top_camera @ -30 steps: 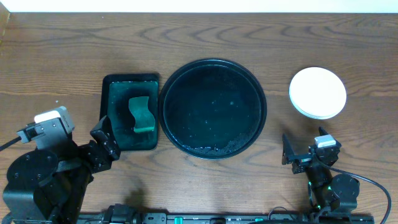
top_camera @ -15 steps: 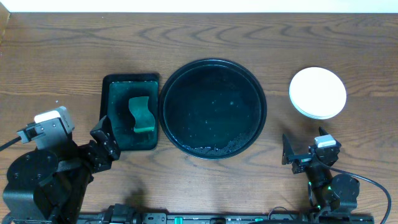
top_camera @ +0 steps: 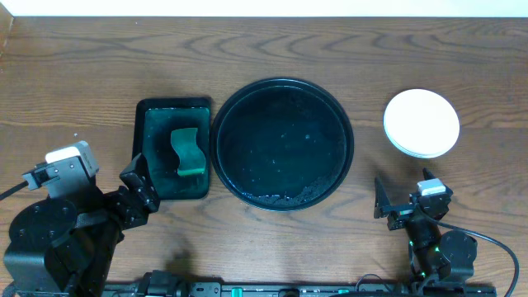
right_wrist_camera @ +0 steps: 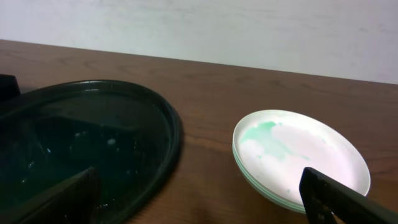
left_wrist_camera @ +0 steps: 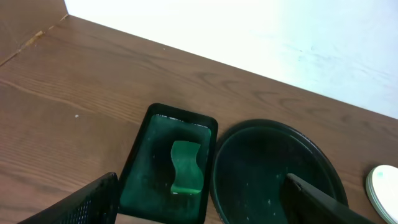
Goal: Clean dirty plates on tray and stack at the side
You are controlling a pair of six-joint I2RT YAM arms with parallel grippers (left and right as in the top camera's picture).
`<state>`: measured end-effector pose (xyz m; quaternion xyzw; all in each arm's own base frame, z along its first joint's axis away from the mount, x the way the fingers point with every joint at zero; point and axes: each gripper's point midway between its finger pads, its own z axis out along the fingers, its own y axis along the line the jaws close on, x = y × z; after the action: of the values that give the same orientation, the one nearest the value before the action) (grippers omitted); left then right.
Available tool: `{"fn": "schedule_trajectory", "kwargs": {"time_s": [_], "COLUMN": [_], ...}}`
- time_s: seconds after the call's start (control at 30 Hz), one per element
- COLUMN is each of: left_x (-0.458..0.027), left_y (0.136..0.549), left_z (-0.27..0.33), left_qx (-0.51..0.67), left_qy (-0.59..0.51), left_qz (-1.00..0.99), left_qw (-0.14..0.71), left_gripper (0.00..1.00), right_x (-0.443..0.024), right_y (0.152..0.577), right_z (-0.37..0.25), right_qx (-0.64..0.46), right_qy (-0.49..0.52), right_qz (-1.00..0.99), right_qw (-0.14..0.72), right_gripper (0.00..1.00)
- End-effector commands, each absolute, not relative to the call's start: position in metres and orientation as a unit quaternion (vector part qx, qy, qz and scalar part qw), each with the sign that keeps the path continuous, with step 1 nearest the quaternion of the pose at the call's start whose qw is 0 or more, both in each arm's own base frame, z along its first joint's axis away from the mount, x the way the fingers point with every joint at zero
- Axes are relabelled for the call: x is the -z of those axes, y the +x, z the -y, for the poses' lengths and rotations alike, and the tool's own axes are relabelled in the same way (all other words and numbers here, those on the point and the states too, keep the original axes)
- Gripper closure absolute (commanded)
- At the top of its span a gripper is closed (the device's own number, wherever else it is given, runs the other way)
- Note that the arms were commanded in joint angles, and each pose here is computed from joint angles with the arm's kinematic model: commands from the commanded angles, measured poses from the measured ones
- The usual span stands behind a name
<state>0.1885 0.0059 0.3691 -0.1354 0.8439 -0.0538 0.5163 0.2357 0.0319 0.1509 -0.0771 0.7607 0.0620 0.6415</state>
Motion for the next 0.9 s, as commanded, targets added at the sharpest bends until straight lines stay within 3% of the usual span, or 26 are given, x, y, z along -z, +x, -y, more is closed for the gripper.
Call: {"fn": "schedule_trajectory", "kwargs": {"time_s": [0.0,0.4,0.87], "left_x": [-0.37,-0.368,-0.303], "left_y": [0.189,0.18,0.21], "left_z": [-0.006,-0.013,-0.011], "left_qx": [0.048,0.051,0.124], "left_qy": [-0.128,-0.136,-0.178], "left_qz": [-0.845,-0.792,-0.688], "left_qw": [0.517,0.593,0.692], "left_gripper": [0.18,0.18,0.18], "right_x": [-0.151,-0.151,-0.151], "right_y": [0.236,0.236,0.236], "right_z": [-0.03,-0.03,-0.03], "right_qx": [-0.053,-0.053,-0.053], "right_qy": [-0.08,-0.08,-0.08], "right_qz": [-0.759,-0.759,-0.759], "right_qw": [0.644,0.644,0.644], "right_gripper": [0.01,0.01,0.01]}}
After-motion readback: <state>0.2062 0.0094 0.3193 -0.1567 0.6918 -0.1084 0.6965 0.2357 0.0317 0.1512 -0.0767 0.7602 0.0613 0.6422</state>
